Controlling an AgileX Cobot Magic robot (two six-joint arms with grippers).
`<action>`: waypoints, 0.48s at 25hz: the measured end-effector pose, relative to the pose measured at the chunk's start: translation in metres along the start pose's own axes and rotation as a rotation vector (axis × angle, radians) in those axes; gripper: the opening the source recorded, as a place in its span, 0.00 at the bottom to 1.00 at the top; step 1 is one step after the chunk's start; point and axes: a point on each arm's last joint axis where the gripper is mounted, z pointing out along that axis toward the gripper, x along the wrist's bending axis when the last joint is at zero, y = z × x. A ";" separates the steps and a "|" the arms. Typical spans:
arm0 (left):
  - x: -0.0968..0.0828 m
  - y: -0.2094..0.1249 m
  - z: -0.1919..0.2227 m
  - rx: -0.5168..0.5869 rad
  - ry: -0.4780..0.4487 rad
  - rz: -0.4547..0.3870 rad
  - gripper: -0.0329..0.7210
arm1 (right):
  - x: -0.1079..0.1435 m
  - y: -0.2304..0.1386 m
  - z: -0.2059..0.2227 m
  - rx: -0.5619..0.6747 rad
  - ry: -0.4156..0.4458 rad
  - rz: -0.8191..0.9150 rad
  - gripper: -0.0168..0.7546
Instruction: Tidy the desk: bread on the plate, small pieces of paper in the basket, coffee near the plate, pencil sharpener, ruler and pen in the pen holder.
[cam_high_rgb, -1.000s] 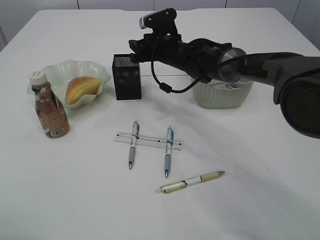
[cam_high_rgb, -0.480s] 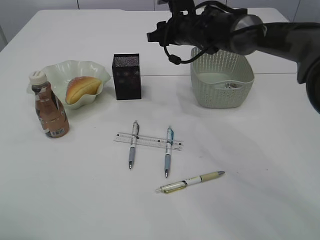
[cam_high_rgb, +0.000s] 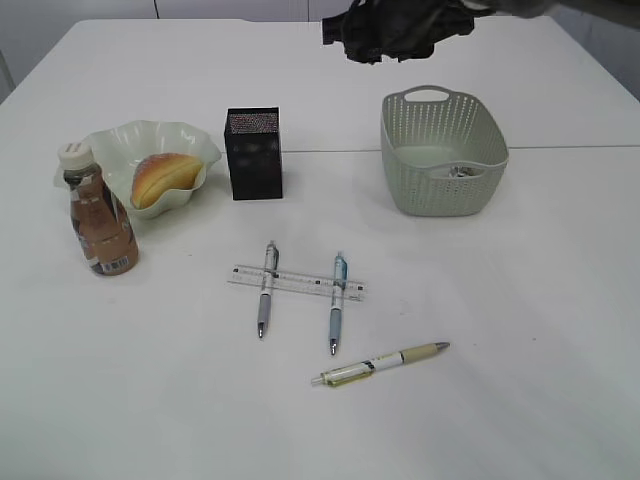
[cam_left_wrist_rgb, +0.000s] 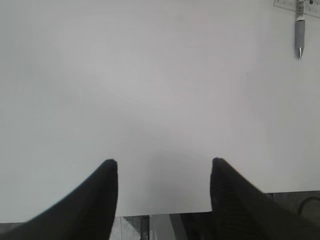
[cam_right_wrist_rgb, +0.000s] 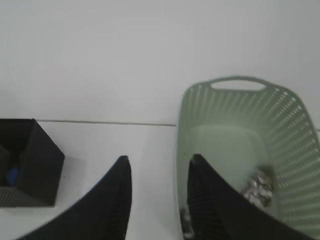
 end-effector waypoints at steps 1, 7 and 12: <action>0.000 0.000 0.000 0.005 0.001 0.000 0.62 | -0.002 -0.001 -0.006 0.034 -0.017 -0.002 0.37; -0.002 -0.001 0.000 0.016 -0.027 -0.010 0.62 | -0.011 -0.017 -0.031 0.328 -0.057 -0.086 0.37; -0.005 -0.002 0.000 0.020 -0.053 -0.003 0.62 | 0.002 -0.029 -0.040 0.482 0.112 -0.136 0.37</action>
